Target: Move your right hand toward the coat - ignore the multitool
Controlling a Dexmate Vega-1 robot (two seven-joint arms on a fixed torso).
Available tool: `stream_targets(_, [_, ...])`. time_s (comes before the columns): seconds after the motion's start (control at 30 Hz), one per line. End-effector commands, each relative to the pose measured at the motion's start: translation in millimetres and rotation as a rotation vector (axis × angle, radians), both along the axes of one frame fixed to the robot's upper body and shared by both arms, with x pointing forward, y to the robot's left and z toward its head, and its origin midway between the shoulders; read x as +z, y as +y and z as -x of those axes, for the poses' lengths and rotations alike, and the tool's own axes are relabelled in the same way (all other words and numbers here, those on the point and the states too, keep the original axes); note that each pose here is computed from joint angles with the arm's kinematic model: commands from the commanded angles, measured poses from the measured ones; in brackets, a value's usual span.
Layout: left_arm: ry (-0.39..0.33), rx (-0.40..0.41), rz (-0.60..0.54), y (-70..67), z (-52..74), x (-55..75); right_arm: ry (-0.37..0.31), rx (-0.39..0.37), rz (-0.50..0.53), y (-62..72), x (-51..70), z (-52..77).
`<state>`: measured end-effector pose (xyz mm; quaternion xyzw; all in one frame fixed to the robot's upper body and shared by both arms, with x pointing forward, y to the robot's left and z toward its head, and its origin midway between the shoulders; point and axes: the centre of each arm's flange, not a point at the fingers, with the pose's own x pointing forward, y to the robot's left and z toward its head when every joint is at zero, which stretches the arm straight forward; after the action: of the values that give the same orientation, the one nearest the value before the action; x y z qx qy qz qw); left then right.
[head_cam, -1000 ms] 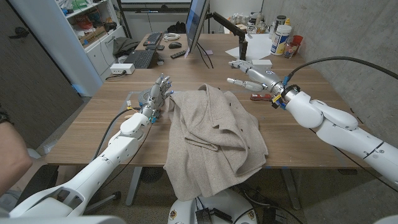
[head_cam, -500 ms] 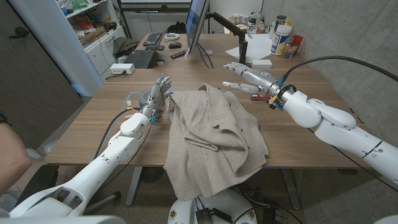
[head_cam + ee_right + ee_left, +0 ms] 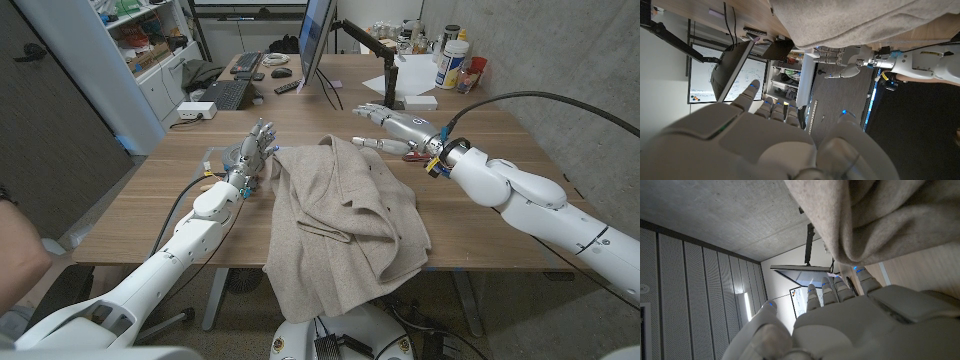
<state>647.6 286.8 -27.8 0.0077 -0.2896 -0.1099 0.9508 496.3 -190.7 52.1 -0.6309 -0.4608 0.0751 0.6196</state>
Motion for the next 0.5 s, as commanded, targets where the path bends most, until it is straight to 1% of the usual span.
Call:
stream_targets(0.03, [-0.001,0.001,0.003,0.7,0.8,0.5,-0.019,-0.015,0.045,8.0,-6.5,0.3])
stream_targets(0.5, [-0.001,0.001,0.003,0.8,1.1,0.6,-0.026,-0.013,0.071,12.9,-9.4,0.4])
